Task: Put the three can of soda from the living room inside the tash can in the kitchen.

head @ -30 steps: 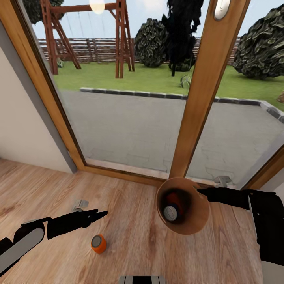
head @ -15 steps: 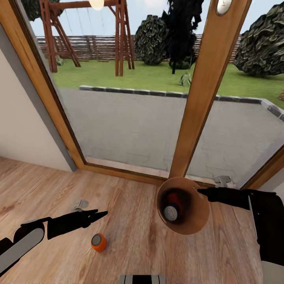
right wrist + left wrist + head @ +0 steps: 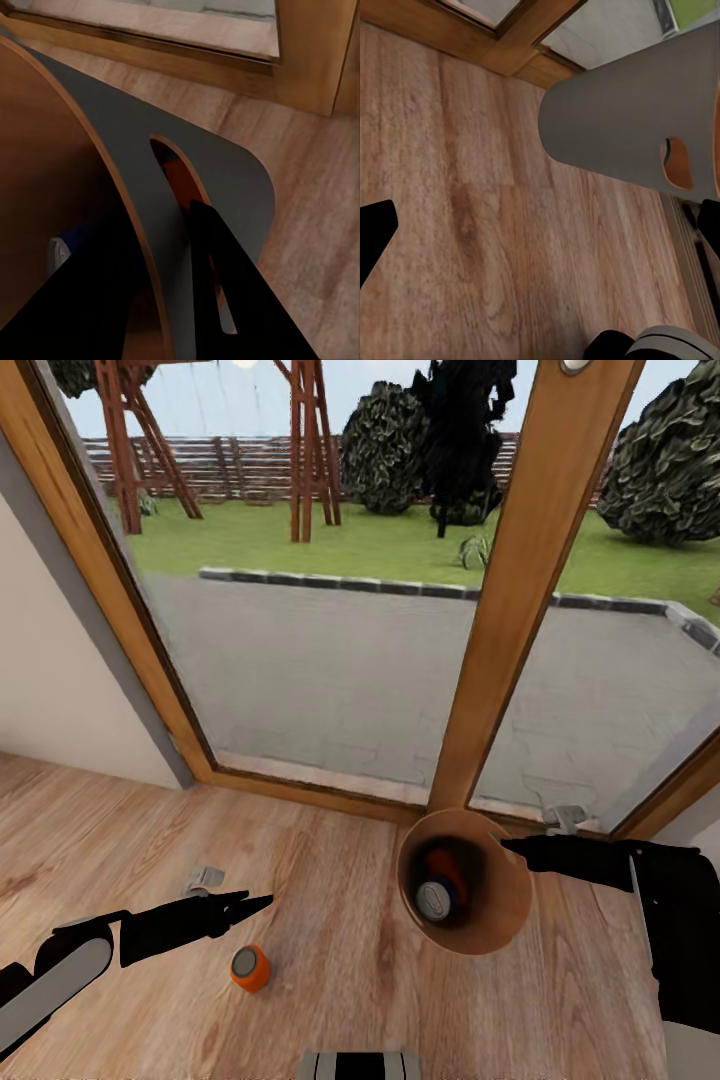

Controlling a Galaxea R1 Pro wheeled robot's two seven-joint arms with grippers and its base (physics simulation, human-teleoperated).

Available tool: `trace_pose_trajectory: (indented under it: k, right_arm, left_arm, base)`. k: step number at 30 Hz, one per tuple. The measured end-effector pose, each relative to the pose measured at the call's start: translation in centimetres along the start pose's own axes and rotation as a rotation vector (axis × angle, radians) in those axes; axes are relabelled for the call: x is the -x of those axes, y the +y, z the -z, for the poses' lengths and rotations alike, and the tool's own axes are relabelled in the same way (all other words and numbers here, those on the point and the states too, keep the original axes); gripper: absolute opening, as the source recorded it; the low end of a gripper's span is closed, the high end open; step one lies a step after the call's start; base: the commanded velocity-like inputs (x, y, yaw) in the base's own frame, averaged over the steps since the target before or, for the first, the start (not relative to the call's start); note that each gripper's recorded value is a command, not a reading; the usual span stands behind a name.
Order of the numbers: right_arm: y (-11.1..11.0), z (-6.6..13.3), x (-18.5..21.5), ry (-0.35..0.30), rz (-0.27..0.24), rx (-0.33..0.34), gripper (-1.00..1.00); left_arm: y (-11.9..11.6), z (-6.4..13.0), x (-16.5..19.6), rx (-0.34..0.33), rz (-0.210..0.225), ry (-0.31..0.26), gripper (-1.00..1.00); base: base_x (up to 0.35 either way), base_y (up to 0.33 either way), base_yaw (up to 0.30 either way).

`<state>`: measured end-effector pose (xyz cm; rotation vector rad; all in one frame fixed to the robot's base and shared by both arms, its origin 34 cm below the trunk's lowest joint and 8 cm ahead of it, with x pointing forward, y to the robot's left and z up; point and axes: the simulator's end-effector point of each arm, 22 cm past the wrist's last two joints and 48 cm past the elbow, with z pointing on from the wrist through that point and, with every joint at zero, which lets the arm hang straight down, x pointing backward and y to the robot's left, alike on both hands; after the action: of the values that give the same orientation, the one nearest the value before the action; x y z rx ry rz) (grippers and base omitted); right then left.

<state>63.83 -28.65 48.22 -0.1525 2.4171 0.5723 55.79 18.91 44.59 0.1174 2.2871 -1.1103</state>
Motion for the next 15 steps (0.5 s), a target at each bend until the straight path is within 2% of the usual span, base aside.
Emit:
trace_pose_trajectory:
  k: [15]
  right_arm:
    - [-0.49, -0.9, -0.9, 0.022, -0.009, -0.003, -1.0]
  left_arm:
    - [0.73, -0.47, -0.78, 0.004, 0.018, 0.016, 1.0]
  base:
    - [0.0, 0.0, 0.0]
